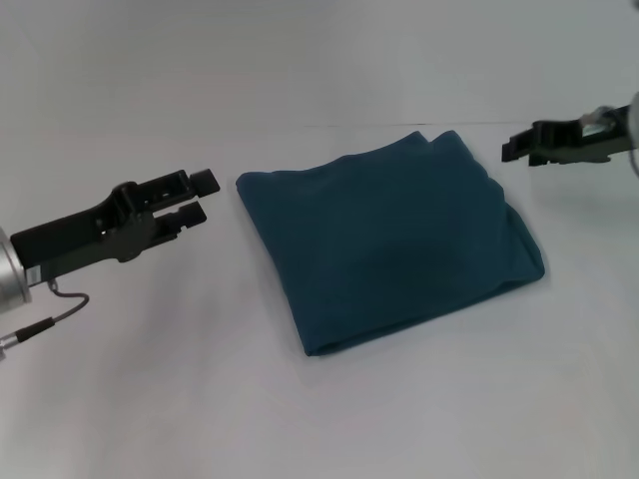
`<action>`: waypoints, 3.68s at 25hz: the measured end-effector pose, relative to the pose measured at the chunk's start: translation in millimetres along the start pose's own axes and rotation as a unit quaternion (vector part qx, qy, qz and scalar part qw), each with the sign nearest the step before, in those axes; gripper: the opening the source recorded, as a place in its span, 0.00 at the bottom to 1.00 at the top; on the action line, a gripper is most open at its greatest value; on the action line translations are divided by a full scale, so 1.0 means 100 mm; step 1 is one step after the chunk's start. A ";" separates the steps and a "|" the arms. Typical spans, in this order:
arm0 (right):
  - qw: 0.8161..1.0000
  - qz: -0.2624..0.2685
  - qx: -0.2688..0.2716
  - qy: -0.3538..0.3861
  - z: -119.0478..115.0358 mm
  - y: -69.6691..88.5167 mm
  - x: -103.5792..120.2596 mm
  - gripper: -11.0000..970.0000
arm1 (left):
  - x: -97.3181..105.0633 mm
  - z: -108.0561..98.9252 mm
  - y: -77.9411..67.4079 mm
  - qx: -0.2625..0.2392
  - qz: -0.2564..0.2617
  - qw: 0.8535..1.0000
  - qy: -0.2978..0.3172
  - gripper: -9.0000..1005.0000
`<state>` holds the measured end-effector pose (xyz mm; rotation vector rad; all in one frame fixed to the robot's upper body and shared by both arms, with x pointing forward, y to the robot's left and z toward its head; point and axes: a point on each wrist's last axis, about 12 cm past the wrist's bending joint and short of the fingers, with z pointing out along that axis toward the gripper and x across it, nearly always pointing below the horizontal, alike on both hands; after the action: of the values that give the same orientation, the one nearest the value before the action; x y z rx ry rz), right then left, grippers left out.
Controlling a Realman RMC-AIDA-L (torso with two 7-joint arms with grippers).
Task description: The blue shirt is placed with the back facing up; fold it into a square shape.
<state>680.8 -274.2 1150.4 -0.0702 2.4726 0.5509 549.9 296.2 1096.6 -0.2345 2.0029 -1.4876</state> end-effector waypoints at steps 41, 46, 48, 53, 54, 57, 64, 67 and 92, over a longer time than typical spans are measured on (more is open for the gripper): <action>0.972 0.118 -0.206 0.000 -0.80 -0.48 0.33 0.59 | 0.80 0.75 0.36 -0.117 -0.152 0.974 0.117 0.64; 0.972 0.119 -0.204 -0.001 -0.80 -0.49 0.34 0.59 | 0.82 0.83 0.35 -0.120 -0.154 0.973 0.121 0.62; 0.972 0.119 -0.204 -0.001 -0.80 -0.50 0.35 0.59 | 0.81 0.83 0.35 -0.120 -0.155 0.973 0.118 0.61; 0.972 0.120 -0.204 -0.001 -0.80 -0.50 0.36 0.59 | 0.82 0.82 0.35 -0.115 -0.158 0.974 0.111 0.59; 0.972 0.120 -0.204 -0.001 -0.80 -0.50 0.36 0.59 | 0.82 0.81 0.35 -0.114 -0.159 0.975 0.110 0.59; 0.971 0.121 -0.204 -0.001 -0.80 -0.50 0.36 0.59 | 0.83 0.81 0.36 -0.113 -0.159 0.975 0.110 0.51; 0.971 0.121 -0.206 -0.001 -0.80 -0.50 0.37 0.59 | 0.83 0.81 0.35 -0.111 -0.155 0.975 0.113 0.25; 0.971 0.121 -0.206 -0.001 -0.80 -0.50 0.37 0.59 | 0.83 0.81 0.35 -0.109 -0.153 0.976 0.114 0.14; 0.968 0.131 -0.212 0.007 -0.76 -0.48 0.41 0.59 | 0.44 0.04 0.52 -0.144 -0.130 0.978 0.071 0.07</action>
<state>614.1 -345.6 1164.8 0.0850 2.3501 1.1899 529.0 289.8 1031.6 -0.5427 2.3773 -1.3922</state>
